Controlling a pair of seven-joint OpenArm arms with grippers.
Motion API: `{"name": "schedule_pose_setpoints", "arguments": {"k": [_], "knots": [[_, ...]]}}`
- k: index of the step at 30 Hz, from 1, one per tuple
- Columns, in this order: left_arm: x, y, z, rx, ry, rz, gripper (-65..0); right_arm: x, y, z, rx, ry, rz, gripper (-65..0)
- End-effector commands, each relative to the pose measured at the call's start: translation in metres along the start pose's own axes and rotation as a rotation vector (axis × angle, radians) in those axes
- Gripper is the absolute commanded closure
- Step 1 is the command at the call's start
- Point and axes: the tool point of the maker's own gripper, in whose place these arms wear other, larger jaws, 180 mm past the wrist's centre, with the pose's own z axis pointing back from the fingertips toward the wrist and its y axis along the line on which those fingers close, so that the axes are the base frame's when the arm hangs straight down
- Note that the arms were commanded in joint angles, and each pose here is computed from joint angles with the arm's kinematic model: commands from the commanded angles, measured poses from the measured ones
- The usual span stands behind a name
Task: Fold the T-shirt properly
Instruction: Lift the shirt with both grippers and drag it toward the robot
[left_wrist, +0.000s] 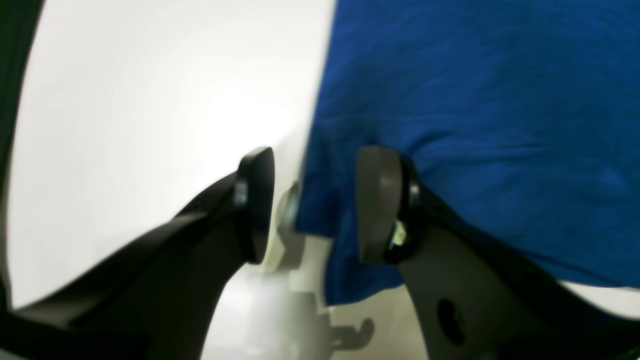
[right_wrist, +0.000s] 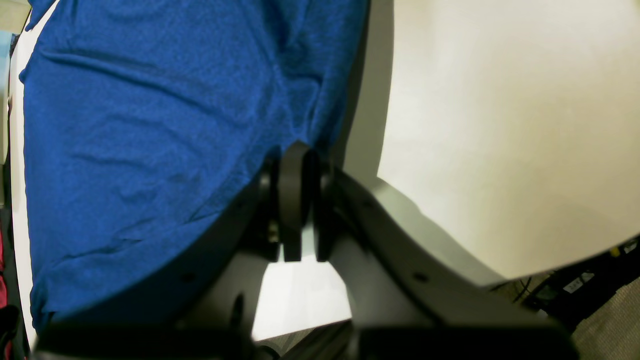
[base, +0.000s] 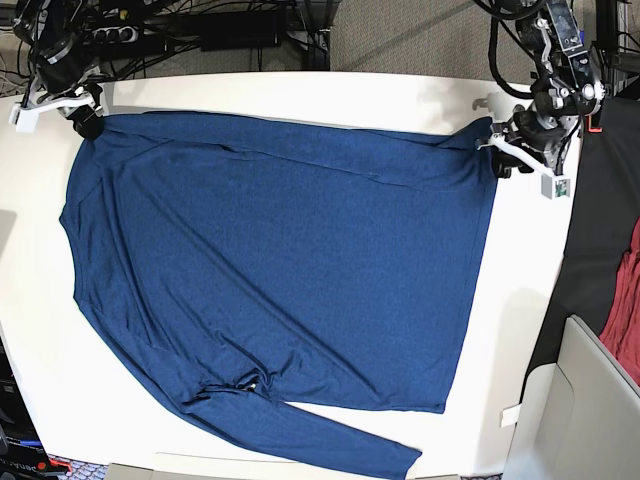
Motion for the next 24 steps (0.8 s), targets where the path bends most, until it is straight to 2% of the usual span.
{"name": "schedule_pose_setpoints", "arguments": {"k": [1,14,24], "knots": [[0.011,0.003,0.004,0.005,-0.032,-0.005,-26.8,0.012,0.004,0.003,0.015,-0.034,0.015,-1.7],[-0.015,0.005,-0.009,-0.010,0.045,0.037,-27.5,0.013,0.004,0.003,0.015,-0.035,0.018,-1.7],[-0.019,-0.014,-0.014,-0.136,0.042,0.140,-27.1,0.015,0.006,0.004,0.028,-0.042,0.006,-1.7]]}}
